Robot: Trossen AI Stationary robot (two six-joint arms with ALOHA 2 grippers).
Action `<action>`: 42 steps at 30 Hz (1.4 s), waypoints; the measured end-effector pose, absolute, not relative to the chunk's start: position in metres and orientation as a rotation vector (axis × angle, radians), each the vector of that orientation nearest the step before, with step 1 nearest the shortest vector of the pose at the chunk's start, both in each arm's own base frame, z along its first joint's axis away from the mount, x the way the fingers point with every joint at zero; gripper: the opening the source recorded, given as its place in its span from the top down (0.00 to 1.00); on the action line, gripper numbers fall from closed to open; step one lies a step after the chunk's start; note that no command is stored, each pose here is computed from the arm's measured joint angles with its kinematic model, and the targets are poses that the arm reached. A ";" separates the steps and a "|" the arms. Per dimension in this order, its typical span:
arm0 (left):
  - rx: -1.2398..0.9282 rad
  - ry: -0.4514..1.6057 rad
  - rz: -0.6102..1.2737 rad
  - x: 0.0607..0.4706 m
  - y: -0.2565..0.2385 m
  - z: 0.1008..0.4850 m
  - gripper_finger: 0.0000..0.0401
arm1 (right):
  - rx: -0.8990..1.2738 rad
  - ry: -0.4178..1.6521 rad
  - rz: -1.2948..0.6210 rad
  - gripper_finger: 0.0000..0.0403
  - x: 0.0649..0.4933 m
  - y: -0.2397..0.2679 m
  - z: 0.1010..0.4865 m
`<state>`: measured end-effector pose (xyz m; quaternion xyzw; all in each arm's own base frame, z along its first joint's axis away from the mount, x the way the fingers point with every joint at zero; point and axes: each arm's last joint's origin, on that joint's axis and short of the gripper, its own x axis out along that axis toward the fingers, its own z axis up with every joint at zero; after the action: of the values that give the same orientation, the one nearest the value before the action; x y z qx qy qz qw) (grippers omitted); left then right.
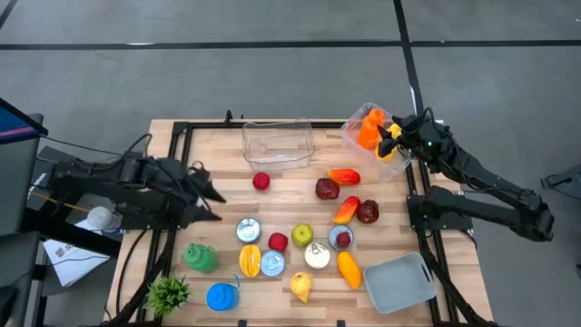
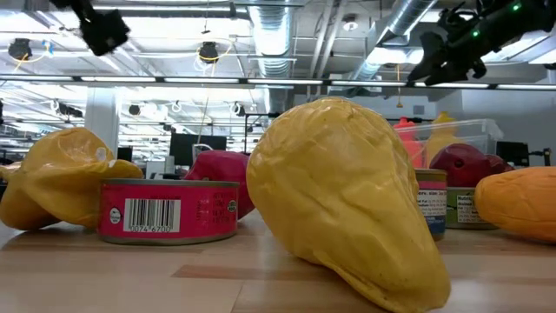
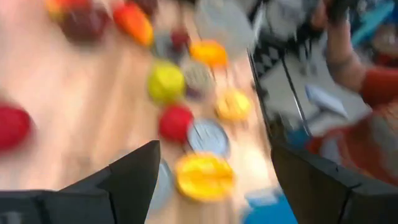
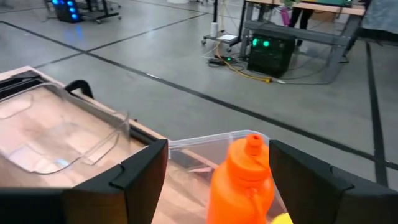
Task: Pick & Place Food Item
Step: Put the green water bottle into the transparent container
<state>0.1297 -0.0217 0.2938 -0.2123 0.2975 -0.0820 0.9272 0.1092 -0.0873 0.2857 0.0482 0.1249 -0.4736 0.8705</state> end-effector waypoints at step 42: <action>-0.487 1.305 0.079 0.141 -0.128 0.337 0.26 | 0.092 0.263 -0.911 0.33 0.116 -0.078 0.286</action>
<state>0.1411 -0.1282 0.3374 -0.2241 0.6009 0.0362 0.7664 0.1160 -0.0785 0.2856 0.0445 0.1265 -0.4385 0.8887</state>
